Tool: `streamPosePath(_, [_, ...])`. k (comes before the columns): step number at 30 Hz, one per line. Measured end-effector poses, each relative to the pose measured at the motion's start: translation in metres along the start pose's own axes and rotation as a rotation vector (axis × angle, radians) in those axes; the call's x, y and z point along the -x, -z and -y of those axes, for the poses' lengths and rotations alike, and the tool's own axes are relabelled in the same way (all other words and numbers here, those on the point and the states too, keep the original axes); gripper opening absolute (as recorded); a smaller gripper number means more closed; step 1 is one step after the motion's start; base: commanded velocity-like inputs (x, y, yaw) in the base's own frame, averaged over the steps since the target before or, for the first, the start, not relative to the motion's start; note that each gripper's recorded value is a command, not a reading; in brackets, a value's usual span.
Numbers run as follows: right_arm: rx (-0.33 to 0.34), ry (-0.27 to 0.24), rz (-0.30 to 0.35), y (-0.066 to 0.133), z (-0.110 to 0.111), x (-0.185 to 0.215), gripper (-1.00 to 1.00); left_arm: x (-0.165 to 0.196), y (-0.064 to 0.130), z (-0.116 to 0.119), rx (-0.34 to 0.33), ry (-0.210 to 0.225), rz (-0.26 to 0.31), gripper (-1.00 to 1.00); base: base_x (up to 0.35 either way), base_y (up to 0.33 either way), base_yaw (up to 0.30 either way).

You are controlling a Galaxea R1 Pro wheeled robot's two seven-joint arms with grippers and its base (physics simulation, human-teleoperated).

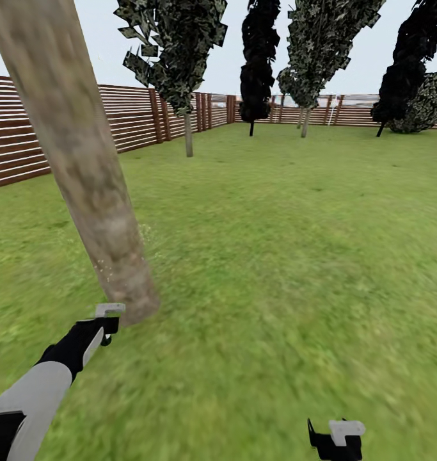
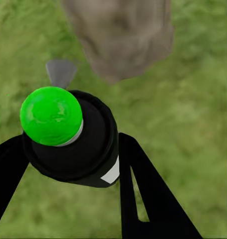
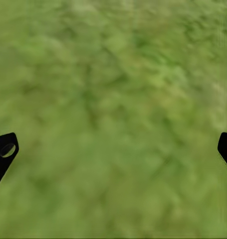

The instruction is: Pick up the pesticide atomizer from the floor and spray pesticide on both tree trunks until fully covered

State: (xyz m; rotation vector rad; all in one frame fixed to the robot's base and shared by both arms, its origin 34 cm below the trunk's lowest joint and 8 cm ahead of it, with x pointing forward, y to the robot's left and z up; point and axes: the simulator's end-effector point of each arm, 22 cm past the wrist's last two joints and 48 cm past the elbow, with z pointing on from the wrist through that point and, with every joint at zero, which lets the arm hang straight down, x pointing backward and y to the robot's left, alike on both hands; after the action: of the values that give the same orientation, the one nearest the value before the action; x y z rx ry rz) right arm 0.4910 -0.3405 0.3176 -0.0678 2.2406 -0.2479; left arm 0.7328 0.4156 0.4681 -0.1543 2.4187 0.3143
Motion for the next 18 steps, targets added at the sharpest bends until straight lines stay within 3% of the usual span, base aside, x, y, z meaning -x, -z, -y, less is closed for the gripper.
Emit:
streamPosePath(1, [0.001,0.0,0.0,0.0001,-0.0006,0.0,1.0,-0.0005,0.0012,0.0184,-0.025,0.004,0.001,-1.0,0.244,-0.175,0.195])
streamPosePath(2, [0.001,-0.001,0.0,0.0,-0.0008,0.0001,1.0,-0.0004,0.0016,0.0215,-0.027,-0.001,0.001,-1.0,0.244,-0.174,0.243])
streamPosePath(13, [0.002,-0.002,0.0,0.0001,-0.002,0.0002,1.0,0.0008,0.0022,0.0252,-0.033,0.001,0.004,-1.0,0.215,-0.194,0.269])
streamPosePath(18, [0.003,-0.002,0.0,0.0001,-0.0021,0.0002,1.0,0.0007,0.0021,0.0252,-0.033,0.001,0.003,-1.0,0.117,-0.254,0.028])
